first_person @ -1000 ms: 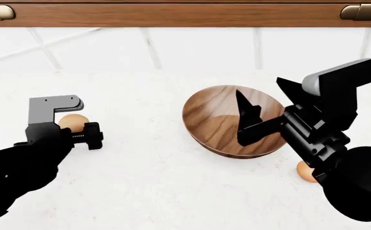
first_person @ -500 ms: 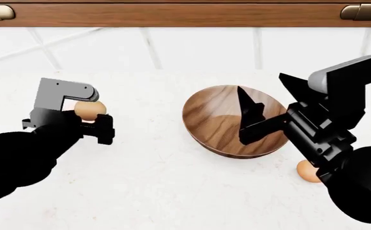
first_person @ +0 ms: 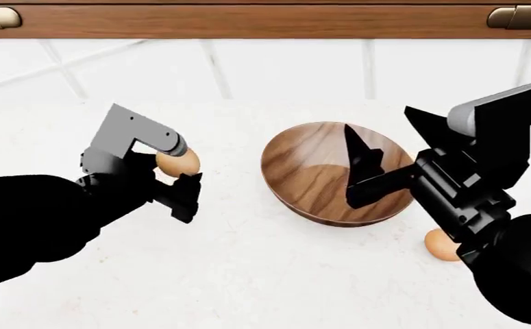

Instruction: Place the eggs and milk next to the bowl.

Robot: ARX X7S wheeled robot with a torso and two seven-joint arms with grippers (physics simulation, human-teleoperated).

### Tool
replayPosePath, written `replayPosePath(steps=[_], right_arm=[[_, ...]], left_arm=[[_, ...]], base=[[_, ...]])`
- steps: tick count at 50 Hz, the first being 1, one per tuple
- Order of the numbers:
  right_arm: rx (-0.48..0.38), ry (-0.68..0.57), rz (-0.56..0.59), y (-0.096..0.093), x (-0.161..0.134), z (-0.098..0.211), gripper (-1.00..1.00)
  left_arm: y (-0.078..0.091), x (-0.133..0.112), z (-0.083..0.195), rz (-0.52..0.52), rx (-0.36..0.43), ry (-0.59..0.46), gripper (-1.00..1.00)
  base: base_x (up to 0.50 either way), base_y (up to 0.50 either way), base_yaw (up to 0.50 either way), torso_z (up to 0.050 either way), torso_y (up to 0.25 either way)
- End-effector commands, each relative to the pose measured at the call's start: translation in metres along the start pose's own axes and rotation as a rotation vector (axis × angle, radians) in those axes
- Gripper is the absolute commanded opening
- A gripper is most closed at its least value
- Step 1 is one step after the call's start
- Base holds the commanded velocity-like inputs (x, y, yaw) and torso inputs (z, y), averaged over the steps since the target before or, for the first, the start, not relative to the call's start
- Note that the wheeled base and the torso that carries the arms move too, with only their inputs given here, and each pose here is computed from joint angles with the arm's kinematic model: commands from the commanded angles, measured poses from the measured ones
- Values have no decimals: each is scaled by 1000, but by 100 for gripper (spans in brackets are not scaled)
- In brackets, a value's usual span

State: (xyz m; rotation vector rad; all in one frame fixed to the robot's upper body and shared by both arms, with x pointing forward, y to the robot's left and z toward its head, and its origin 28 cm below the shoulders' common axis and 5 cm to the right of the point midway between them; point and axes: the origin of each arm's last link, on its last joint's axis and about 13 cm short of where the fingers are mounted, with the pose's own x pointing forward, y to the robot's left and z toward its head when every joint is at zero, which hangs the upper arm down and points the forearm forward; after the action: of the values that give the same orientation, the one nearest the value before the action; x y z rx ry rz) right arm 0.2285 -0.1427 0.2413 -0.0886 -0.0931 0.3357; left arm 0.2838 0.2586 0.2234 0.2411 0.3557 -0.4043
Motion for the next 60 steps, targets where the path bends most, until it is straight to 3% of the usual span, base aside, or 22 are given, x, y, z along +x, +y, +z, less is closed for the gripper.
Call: replayPosePath(steps=[1, 28, 60], right_arm=[[-2, -4, -4, 0, -1, 1, 100], [-3, 2, -7, 0, -1, -1, 100], [-1, -2, -5, 0, -2, -1, 100]], left_arm=[[-8, 13, 3, -97, 27, 3, -100], [-20, 44, -16, -219, -20, 60, -100], [-23, 57, -36, -254, -64, 125, -100]], base=[[0, 0, 0, 0, 0], [0, 0, 0, 0, 0], [0, 0, 0, 0, 0]])
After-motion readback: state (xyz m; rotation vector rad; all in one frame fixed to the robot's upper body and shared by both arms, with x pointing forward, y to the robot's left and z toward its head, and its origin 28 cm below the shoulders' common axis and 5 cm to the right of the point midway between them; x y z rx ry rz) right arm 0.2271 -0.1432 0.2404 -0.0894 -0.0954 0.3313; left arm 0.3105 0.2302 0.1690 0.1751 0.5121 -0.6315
